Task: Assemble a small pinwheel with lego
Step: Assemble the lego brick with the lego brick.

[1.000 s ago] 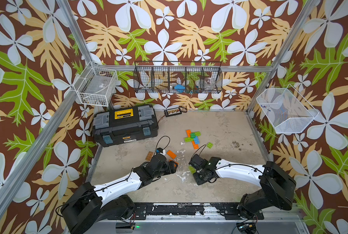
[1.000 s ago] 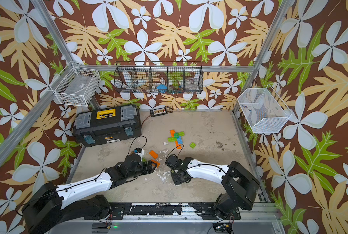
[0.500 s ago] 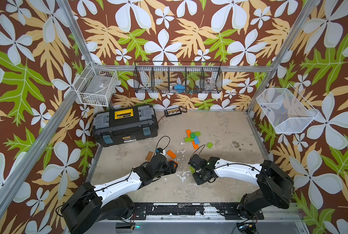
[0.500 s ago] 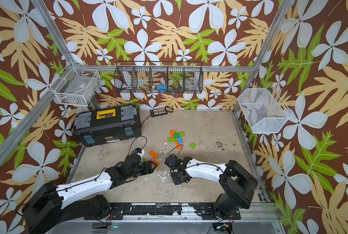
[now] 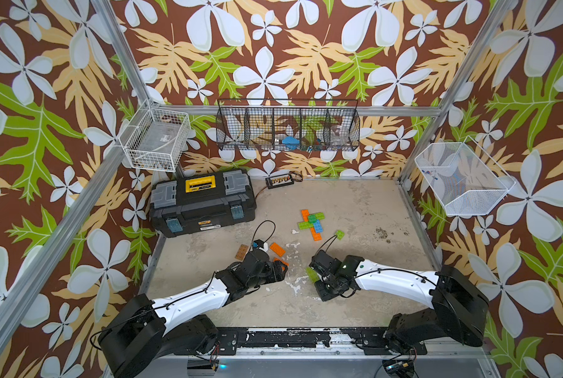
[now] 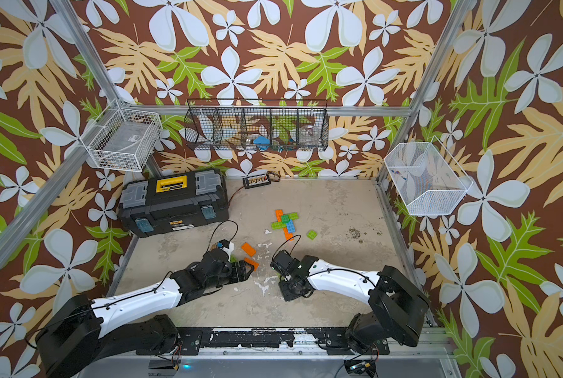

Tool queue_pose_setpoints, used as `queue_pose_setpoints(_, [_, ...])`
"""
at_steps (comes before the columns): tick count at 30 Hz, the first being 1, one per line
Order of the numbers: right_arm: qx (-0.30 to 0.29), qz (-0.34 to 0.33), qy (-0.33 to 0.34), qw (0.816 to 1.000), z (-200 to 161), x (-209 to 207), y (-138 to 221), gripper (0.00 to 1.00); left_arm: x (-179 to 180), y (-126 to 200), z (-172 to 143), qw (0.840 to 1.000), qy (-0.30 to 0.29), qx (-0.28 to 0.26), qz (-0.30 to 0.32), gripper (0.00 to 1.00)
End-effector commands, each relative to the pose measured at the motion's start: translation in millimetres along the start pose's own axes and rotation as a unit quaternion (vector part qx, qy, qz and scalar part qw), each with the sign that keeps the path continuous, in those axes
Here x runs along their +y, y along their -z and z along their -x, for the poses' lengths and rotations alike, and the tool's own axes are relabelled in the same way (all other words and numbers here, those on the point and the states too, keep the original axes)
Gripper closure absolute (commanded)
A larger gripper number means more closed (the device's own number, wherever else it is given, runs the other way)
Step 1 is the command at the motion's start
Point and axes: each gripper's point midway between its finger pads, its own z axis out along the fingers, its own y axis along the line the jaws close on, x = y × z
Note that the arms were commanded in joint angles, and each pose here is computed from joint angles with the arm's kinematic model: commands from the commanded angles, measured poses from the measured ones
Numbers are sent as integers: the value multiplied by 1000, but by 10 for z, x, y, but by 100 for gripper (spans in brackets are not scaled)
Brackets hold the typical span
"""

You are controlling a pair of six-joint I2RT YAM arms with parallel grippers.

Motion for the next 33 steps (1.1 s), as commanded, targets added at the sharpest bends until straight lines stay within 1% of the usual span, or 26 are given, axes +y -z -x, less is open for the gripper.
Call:
queue_pose_setpoints(1, [9, -6, -6, 1000, -24, -17, -51, 74, -101, 3, -10, 1000, -21, 2, -13, 20])
queue_pose_setpoints(7, [3, -6, -4, 1000, 71, 24, -95, 74, -183, 32, 7, 999, -33, -4, -21, 20])
queue_pose_setpoints(13, [2, -5, -6, 1000, 127, 58, -130, 74, -152, 18, -14, 999, -33, -1, -17, 20])
queue_pose_setpoints(20, [10, -17, -10, 1000, 105, 17, -192, 73, -144, 24, -14, 999, -31, -3, -16, 20])
queue_pose_setpoints(33, [-1, -16, -15, 1000, 205, 55, -180, 73, -130, 16, -28, 999, -31, -1, -15, 20])
